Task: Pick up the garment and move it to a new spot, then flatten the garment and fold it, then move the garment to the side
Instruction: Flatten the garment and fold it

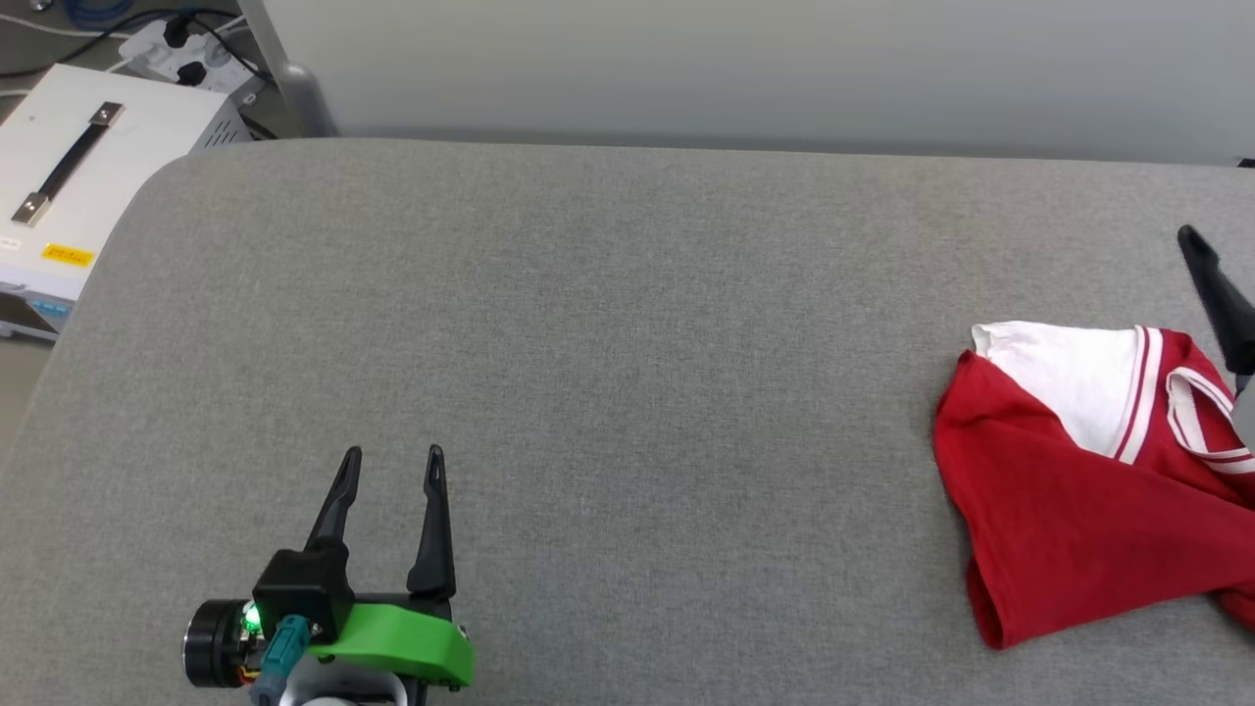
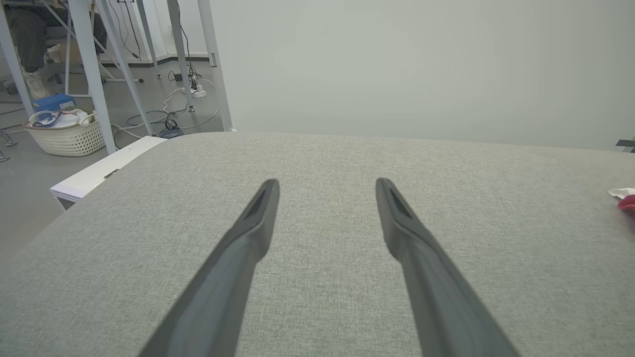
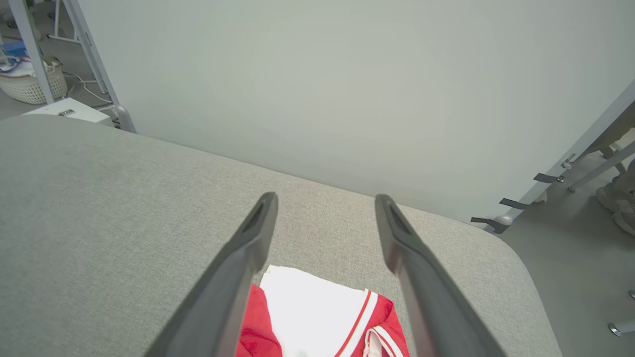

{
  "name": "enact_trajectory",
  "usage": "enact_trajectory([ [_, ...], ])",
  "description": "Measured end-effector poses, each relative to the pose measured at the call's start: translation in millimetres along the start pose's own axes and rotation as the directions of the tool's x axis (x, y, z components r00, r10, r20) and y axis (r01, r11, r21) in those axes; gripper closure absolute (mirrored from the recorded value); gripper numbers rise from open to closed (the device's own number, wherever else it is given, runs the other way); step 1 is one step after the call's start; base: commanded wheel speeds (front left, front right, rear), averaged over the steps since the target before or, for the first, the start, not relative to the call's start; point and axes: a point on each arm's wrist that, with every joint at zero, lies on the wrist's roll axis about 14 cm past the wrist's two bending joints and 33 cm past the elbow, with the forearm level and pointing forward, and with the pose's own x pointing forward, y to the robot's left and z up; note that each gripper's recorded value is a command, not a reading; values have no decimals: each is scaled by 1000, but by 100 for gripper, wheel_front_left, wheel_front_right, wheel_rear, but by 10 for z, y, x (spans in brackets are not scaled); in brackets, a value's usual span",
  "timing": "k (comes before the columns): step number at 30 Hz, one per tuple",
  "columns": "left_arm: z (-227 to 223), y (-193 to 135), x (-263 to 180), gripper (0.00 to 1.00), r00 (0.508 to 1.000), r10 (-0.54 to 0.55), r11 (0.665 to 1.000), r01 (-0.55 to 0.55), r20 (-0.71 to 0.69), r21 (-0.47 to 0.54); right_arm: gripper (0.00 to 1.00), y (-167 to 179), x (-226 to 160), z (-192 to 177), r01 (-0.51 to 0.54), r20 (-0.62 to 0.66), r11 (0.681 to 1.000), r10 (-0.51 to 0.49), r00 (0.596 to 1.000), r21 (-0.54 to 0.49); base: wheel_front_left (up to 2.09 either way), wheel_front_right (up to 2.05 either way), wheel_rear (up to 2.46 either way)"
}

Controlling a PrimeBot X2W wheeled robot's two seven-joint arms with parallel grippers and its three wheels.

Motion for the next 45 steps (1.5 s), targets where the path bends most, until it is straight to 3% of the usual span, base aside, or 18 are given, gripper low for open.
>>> enact_trajectory([
  [3,-24,13,37,0,1000,4,1000,-4,-6,1,0,181,115,-360,-93,-222,996,89,971,-7,0,0,0],
  [8,-68,36,140,0,1000,15,1000,-15,-16,-1,0,311,218,-855,-192,-508,981,167,845,4,0,0,0],
  [14,-146,46,281,0,999,23,1000,-23,-31,-5,0,344,444,-1259,-227,-675,974,179,716,17,0,0,0],
  [20,-254,89,413,0,998,41,999,-42,-53,-12,0,444,695,-1715,-237,-763,970,191,618,50,0,0,0],
  [24,-333,147,454,0,995,61,998,-62,-73,-7,0,593,661,-2144,-258,-828,962,215,518,89,0,0,0],
  [27,-373,187,453,0,994,75,997,-76,-84,1,0,557,681,-2285,-244,-848,964,214,486,103,0,0,0],
  [30,-381,227,448,0,992,89,996,-89,-88,9,0,576,711,-2342,-245,-847,963,224,482,115,0,0,0],
  [31,-370,236,450,0,992,93,996,-93,-84,9,100,563,726,-2319,-234,-831,964,232,506,126,0,0,0],
  [40,-229,200,420,0,995,87,996,-87,-47,-3,100,555,797,-1938,-206,-677,966,255,690,155,0,0,0],
  [45,-140,202,332,0,996,90,996,-90,-28,-8,100,645,856,-1434,-250,-530,956,295,795,156,0,0,0],
])
